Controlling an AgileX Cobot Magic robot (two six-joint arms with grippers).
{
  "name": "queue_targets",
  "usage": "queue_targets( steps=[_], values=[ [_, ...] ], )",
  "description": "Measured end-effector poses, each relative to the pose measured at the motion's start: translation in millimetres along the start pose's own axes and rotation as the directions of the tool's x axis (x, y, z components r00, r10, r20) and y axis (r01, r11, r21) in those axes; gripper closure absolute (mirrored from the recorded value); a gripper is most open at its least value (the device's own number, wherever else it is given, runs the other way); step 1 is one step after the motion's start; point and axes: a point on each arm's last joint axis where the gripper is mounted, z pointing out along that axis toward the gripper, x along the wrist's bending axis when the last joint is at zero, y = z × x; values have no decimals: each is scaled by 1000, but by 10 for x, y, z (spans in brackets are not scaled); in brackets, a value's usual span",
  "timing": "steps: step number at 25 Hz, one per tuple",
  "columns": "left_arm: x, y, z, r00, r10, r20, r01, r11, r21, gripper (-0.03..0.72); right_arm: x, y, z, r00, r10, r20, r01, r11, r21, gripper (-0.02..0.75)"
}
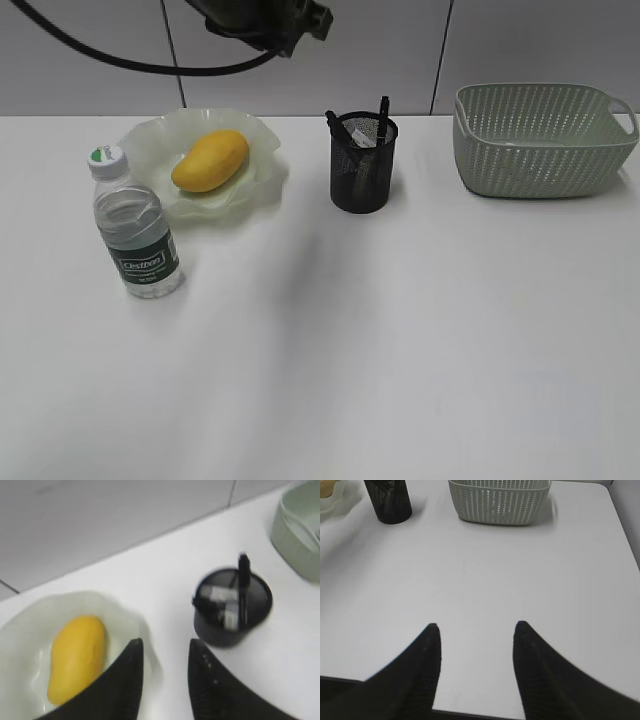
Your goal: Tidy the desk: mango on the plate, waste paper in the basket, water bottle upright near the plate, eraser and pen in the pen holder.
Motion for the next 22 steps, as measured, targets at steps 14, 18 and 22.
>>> queue_targets(
  steps=[14,18,22],
  values=[
    [349,-1598,-2064,992,80,97,-82,996,17,454,0,0,0,1000,0,0,0,1000,0,356],
    [514,-2301,-2579,994,65,93,-57,994,-89,454,0,0,0,1000,-1,0,1,1000,0,357],
    [615,-2858,-2820,995,50,90,-36,988,-150,454,1,0,0,1000,0,-1,0,1000,0,357]
  ],
)
